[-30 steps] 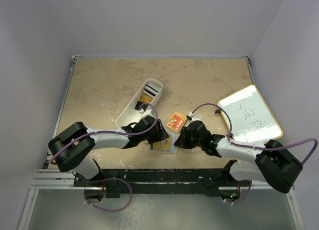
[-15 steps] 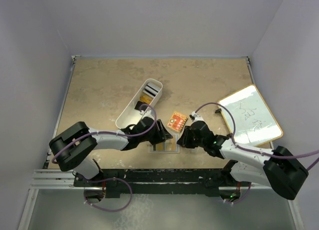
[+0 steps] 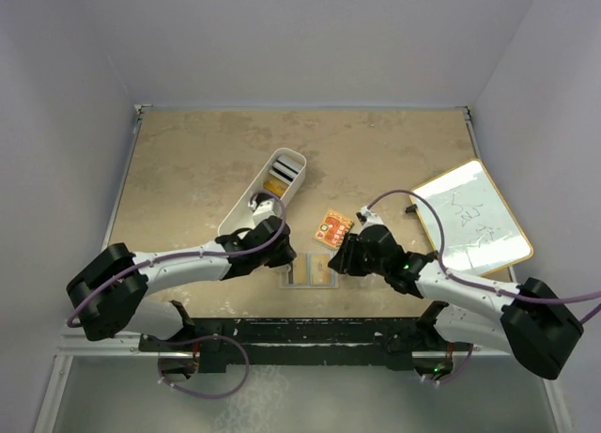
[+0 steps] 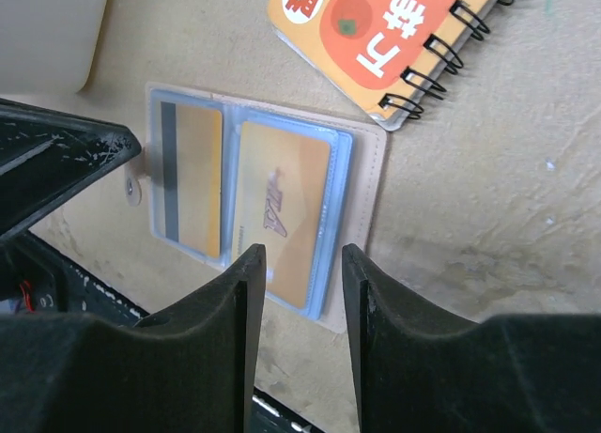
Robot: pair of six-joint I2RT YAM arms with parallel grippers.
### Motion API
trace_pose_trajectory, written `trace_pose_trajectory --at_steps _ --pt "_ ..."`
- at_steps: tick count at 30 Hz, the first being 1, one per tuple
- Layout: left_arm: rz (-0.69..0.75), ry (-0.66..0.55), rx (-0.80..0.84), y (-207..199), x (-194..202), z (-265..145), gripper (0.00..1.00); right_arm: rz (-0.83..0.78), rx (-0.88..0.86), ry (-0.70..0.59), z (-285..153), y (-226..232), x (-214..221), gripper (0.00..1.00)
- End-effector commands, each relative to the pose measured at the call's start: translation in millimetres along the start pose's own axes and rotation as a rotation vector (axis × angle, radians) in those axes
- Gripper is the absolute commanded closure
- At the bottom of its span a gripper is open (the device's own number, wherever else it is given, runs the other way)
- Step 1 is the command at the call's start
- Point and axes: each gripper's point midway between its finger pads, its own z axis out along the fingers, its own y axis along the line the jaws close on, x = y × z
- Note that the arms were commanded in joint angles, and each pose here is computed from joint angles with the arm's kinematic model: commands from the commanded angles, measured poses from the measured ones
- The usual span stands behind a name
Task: Put the credit cards into the card holder
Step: Insert the credit card into the card holder, then turn over the card slot in the card holder.
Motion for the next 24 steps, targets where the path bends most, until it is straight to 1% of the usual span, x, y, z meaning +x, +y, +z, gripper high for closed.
trace_pose_trajectory --at_steps 1,4,8,12,15,18,24 --pt "0.085 -0.043 -0.145 30.7 -9.6 -6.4 0.86 -0.004 -0.096 -0.015 5.0 30.7 -15.3 0.59" --pt "0.095 -0.037 -0.169 37.8 -6.6 -4.5 0.86 0.003 -0.105 0.01 9.6 32.8 -11.0 0.59" --pt "0.119 -0.024 -0.215 50.1 -2.0 -0.3 0.8 -0.005 -0.097 0.016 14.5 32.4 -10.9 0.58" --pt "0.121 0.004 -0.212 53.7 7.1 5.3 0.8 -0.001 -0.084 0.032 19.1 28.6 -6.7 0.58" --pt "0.123 0.018 -0.204 53.5 11.2 8.6 0.8 0.001 -0.081 0.052 22.8 27.2 -2.1 0.58" --pt "0.123 0.029 -0.198 54.0 14.6 10.9 0.83 0.004 -0.088 0.067 25.5 28.1 1.1 0.58" --pt "0.103 0.046 -0.161 49.6 20.7 14.3 0.85 0.003 -0.111 0.068 23.7 33.4 -0.4 0.59"
